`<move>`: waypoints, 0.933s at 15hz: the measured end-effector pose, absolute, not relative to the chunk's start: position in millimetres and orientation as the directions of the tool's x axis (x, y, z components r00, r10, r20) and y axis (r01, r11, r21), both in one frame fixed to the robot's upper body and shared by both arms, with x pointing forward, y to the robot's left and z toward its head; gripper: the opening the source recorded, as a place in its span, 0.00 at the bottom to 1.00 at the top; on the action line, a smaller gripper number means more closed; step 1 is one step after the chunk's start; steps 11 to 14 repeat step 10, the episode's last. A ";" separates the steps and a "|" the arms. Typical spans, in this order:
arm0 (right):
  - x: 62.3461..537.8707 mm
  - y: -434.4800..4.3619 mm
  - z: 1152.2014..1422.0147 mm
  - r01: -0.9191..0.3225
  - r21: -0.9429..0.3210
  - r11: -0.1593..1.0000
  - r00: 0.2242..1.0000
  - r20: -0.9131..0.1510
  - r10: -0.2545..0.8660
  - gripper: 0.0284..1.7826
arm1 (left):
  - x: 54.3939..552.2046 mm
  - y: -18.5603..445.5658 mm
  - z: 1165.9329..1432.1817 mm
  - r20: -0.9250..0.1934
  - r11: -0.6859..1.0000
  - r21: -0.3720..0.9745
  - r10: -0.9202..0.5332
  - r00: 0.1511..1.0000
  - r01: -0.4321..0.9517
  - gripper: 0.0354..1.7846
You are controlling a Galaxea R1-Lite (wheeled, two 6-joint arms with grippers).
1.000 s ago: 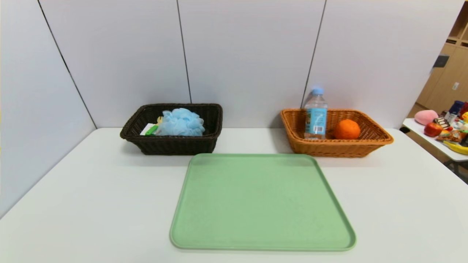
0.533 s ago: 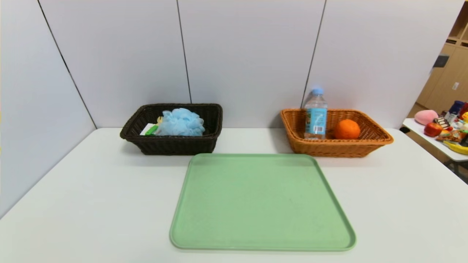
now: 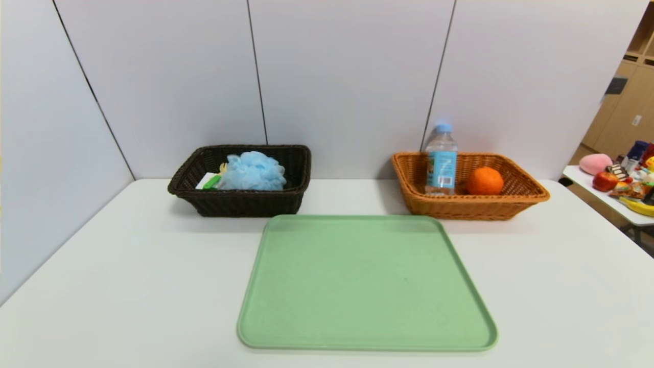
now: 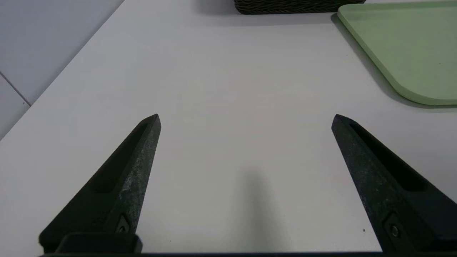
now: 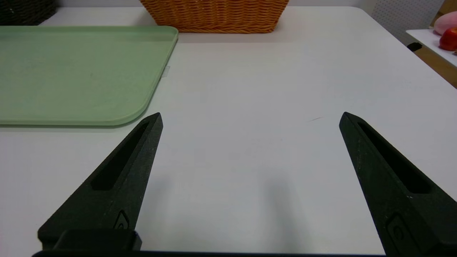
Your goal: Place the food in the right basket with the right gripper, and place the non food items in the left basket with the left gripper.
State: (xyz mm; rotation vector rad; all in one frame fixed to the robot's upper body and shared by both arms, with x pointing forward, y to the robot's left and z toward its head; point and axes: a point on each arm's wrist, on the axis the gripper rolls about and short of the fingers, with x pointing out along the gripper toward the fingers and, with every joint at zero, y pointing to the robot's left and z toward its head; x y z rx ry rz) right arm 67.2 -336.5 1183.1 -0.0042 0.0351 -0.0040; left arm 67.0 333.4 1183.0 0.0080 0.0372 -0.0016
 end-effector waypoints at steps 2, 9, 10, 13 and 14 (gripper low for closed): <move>67.2 -336.5 1183.2 0.004 -0.004 1.000 0.999 -0.035 -0.004 0.96 | 66.9 333.4 1183.1 -0.037 1.000 0.005 -0.001 0.999 0.002 0.94; 67.2 -336.5 1183.1 0.005 -0.004 1.000 0.999 -0.035 -0.005 0.96 | 67.0 333.4 1183.0 -0.037 1.000 0.005 -0.001 0.999 0.001 0.94; 67.2 -336.5 1183.1 0.005 -0.004 1.000 0.999 -0.035 -0.005 0.96 | 67.0 333.4 1183.0 -0.037 1.000 0.005 -0.001 0.999 0.001 0.94; 67.2 -336.5 1183.1 0.005 -0.004 1.000 0.999 -0.035 -0.005 0.96 | 67.0 333.4 1183.0 -0.037 1.000 0.005 -0.001 0.999 0.001 0.94; 67.2 -336.5 1183.1 0.005 -0.004 1.000 0.999 -0.035 -0.005 0.96 | 67.0 333.4 1183.0 -0.037 1.000 0.005 -0.001 0.999 0.001 0.94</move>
